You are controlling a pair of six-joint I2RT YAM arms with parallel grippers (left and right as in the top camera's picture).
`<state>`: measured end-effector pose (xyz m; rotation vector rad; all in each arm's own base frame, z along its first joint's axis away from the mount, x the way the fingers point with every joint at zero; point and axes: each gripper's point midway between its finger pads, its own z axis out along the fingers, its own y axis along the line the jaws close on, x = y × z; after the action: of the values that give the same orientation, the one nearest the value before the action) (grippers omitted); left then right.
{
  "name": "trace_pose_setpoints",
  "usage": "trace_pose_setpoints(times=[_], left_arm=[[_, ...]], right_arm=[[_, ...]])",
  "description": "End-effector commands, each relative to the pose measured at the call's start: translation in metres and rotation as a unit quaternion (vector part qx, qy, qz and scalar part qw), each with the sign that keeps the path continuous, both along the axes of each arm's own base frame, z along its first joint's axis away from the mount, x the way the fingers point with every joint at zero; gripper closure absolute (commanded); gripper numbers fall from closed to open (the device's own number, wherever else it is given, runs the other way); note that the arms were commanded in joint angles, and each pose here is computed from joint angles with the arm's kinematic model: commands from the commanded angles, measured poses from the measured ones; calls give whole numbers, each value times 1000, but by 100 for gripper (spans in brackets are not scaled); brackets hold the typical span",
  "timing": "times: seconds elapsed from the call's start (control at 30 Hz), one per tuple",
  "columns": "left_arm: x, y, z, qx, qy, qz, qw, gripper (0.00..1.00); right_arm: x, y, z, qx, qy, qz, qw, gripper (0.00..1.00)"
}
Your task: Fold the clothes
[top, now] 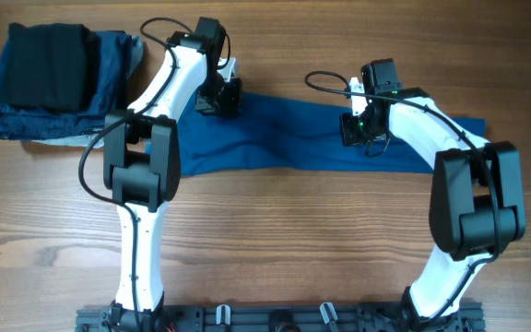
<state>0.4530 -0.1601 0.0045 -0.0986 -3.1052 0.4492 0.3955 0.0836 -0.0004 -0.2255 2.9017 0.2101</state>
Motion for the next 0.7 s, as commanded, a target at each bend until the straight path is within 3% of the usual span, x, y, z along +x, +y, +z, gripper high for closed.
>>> trace_pose_setpoints(times=[0.0,0.1,0.3,0.33,0.37,0.5,0.67], left_arm=[[4,19,-11,38,1,10,999,92],[4,19,-11,39,1,10,999,92],[5,26,-13,60,-4,11,998,92],[5,26,-13,60,-4,11,998,92],[5,26,-13,60,-5,11,998,89],[5,26,-13,60,-4,11,998,87],[5,26,-13,60,-4,11,998,85]], right_arm=[[-5,-5,4,-15,27,-7,999,96],[-18,-7,24,-17,41,-7,999,96],[-32,-15,14,-39,63,-10,997,96],[-30,-19,12,-49,59,-12,997,90],[-24,-19,11,-50,45,-13,998,78],[-10,-18,13,-49,15,-16,999,57],[-27,-23,11,-60,52,-30,996,55]])
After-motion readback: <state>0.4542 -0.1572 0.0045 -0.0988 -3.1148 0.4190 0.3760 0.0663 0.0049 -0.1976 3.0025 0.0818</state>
